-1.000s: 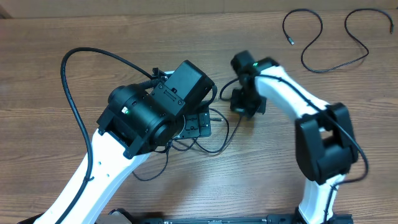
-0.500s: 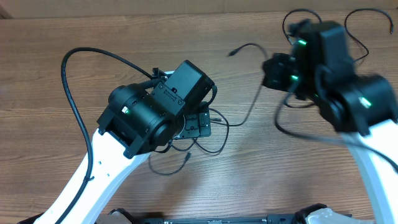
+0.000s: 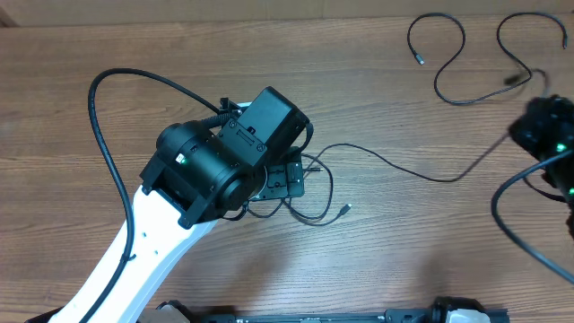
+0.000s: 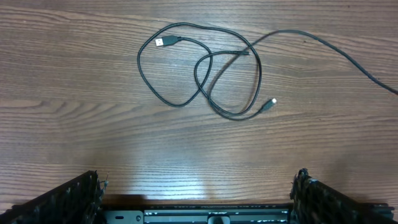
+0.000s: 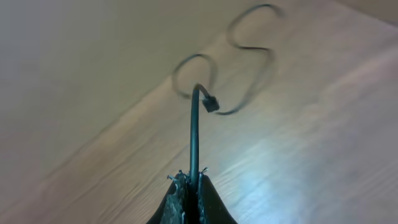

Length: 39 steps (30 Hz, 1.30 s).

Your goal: Untangle cables

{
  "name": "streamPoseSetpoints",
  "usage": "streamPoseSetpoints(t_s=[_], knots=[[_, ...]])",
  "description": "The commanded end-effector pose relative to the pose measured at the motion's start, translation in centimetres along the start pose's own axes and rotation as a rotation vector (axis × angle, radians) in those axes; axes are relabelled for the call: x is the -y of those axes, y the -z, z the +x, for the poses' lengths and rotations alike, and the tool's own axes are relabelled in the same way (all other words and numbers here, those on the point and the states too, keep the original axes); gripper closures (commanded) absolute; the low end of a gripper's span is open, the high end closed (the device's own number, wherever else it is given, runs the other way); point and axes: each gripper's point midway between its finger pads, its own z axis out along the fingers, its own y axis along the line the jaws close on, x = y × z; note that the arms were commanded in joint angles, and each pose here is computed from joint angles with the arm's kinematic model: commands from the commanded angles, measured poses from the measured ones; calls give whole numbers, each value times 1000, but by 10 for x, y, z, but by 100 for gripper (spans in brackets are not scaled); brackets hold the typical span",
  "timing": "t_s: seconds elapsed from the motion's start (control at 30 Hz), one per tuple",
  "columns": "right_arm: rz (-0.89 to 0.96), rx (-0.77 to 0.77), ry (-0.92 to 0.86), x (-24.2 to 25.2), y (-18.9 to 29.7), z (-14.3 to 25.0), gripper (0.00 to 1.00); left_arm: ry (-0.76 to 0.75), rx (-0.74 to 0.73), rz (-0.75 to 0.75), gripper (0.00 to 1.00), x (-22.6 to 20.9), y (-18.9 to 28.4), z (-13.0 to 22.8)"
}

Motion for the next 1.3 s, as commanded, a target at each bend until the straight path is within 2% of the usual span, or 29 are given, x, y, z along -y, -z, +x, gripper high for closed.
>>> streamPoseSetpoints(t_s=[0.0,0.33,0.6,0.63,0.7,0.73,0.77,0.8,0.87,0.93,1.03,1.13,1.27], knots=[[130,35,-67,33,-10,-19,96,12,0,-17,1,-2,-3,-1],[452,-116,-298,137,-107,-29,96,11,-1,-18,0,-2,-3,-2],[520,-315,-370,176,-178,1,94,11,-2,-20,0,-2,-4,-2],[527,-344,-374,179,-186,7,88,11,-2,-21,0,-2,-4,-2],[541,-394,-378,185,-199,18,70,10,-5,-24,0,-1,-5,-2],[545,-422,-380,187,-205,24,55,10,-6,-25,1,-1,-6,-2],[549,-443,-381,188,-210,29,31,10,-6,-25,1,-1,-6,-2],[551,-465,-383,189,-214,34,15,10,-7,-26,0,-1,-6,-2],[544,-497,-374,190,-222,41,4,10,-8,-27,1,-1,-7,-2],[523,-522,-370,189,-226,45,0,9,-8,-27,0,-1,-7,-2],[421,-572,-345,173,-231,51,0,9,-8,-28,0,-1,-7,-2],[226,-649,-290,140,-234,59,0,10,-8,-27,0,-1,-7,-2],[-126,-808,-177,73,-219,84,0,10,-5,-27,0,-1,-7,-3]])
